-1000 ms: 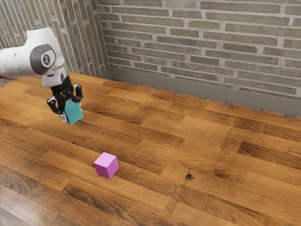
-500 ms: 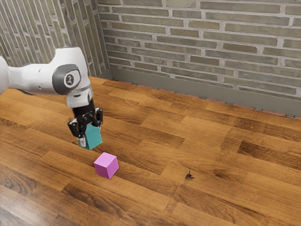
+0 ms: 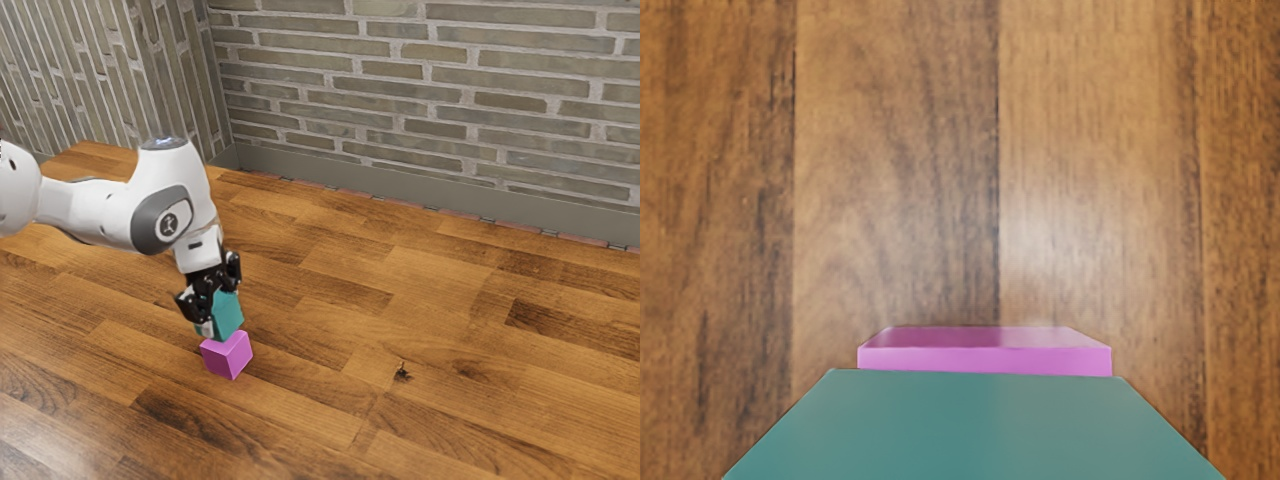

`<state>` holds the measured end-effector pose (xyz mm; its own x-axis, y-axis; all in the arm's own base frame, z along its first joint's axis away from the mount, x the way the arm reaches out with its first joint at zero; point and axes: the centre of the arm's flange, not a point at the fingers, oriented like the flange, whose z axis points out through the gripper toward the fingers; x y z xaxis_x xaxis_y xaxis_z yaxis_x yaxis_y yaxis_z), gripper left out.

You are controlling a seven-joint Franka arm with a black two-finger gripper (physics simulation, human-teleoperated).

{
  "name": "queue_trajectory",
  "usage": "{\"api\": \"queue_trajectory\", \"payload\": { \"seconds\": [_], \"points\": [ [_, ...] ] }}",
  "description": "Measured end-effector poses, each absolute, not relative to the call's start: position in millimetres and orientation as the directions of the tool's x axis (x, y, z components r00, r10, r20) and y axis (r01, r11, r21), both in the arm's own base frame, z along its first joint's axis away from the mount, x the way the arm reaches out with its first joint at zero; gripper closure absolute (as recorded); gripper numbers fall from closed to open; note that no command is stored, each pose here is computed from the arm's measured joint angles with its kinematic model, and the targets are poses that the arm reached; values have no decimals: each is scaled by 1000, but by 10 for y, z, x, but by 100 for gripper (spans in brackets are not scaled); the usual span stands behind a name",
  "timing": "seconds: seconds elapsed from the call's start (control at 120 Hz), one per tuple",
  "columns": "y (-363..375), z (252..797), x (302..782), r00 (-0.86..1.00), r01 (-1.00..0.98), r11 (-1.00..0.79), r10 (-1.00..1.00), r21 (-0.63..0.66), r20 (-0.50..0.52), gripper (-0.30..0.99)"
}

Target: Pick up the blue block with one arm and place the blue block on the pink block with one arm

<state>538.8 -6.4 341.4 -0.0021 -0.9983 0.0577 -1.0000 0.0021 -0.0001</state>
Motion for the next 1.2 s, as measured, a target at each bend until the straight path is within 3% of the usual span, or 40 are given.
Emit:
{"api": "queue_trajectory", "payload": {
  "seconds": [0.417,0.5,0.767,0.883,1.033,1.108,1.2],
  "points": [
    [-111,3350,5261,61,-998,-63,-997,-20,52,35],
    [-121,3332,5266,68,-997,-69,-996,-20,52,25],
    [-106,3365,5268,90,-995,-91,-995,-26,53,8],
    [-235,3995,5181,70,-991,-75,-996,-107,49,5],
    [-739,5489,5244,2,-985,-13,-998,-170,67,2],
    [-512,6270,5261,52,-981,-57,-998,-187,34,2],
    [-19,6555,5205,185,-974,-182,-983,-131,-8,1]
  ]
}}
